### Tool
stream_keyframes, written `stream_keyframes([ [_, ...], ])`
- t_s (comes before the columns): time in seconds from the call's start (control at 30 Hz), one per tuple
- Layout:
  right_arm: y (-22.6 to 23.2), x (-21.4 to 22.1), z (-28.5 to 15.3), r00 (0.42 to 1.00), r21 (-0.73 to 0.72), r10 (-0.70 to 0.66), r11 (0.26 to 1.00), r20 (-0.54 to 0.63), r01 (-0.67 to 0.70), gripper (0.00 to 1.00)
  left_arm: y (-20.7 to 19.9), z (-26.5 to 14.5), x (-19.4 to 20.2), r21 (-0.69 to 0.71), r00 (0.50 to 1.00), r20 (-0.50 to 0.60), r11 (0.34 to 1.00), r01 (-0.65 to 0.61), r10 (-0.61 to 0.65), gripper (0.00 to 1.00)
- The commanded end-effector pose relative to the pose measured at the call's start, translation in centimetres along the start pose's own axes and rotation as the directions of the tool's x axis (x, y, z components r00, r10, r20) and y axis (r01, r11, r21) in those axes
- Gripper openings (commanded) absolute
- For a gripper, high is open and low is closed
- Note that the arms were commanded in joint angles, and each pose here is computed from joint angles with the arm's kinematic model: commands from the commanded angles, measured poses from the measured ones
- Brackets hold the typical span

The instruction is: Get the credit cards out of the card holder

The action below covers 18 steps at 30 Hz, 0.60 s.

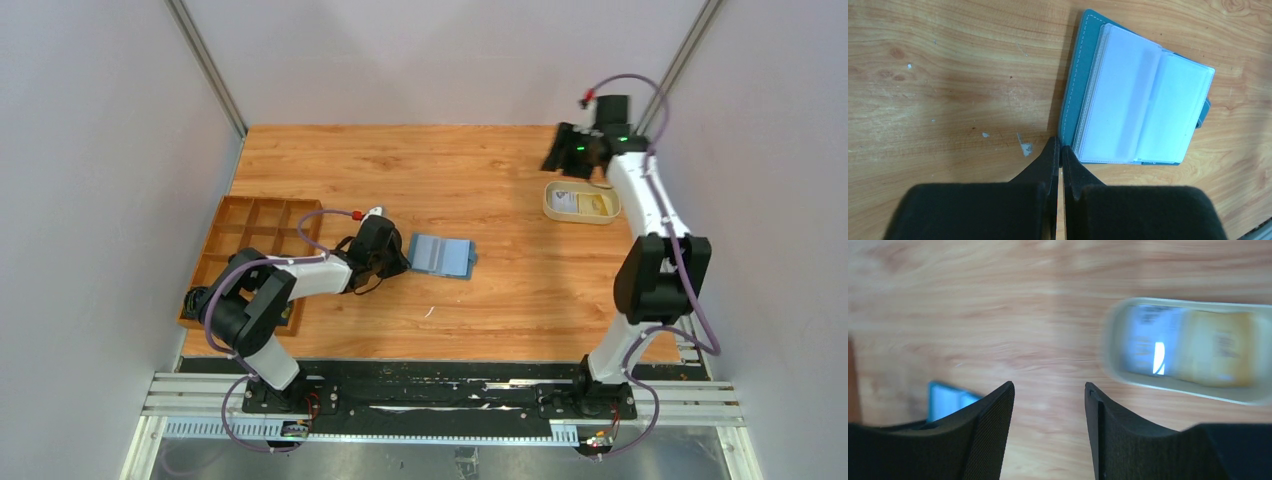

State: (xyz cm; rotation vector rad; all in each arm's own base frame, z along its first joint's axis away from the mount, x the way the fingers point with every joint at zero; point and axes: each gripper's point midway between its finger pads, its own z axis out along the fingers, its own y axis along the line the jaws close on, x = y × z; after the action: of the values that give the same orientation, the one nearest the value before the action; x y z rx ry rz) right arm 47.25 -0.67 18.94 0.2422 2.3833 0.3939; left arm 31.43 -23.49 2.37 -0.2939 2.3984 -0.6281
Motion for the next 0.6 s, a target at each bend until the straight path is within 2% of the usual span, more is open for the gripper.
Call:
stream_keyframes([
  [0.0,12.5,6.0,0.7,0.984,-0.095,-0.177,0.98,-0.002,0.176,0.59,-0.8,-1.0,-0.8,0.008,1.0,0.021,1.0,-0.01,0.01,0.0],
  [0.1,20.0,11.4,1.7,0.978,-0.254,-0.204,0.949,-0.039,0.188,0.66,-1.8,-1.9,-2.0,0.036,0.998,0.059,0.999,-0.003,0.001,0.0],
  [0.2,24.8,15.7,2.3,0.961,-0.322,-0.257,0.923,-0.104,0.212,0.7,-2.7,-2.9,-3.2,0.071,0.994,0.107,0.997,0.01,-0.018,0.0],
  [0.37,27.5,20.7,4.6,0.939,-0.321,-0.285,0.922,-0.19,0.215,0.71,-3.6,-3.7,-3.8,0.109,0.99,0.13,0.993,0.034,-0.048,0.0],
  [0.57,28.4,22.5,6.0,0.929,-0.317,-0.304,0.92,-0.209,0.23,0.71,-3.1,-3.6,-3.2,0.103,0.992,0.113,0.994,0.036,-0.047,0.0],
])
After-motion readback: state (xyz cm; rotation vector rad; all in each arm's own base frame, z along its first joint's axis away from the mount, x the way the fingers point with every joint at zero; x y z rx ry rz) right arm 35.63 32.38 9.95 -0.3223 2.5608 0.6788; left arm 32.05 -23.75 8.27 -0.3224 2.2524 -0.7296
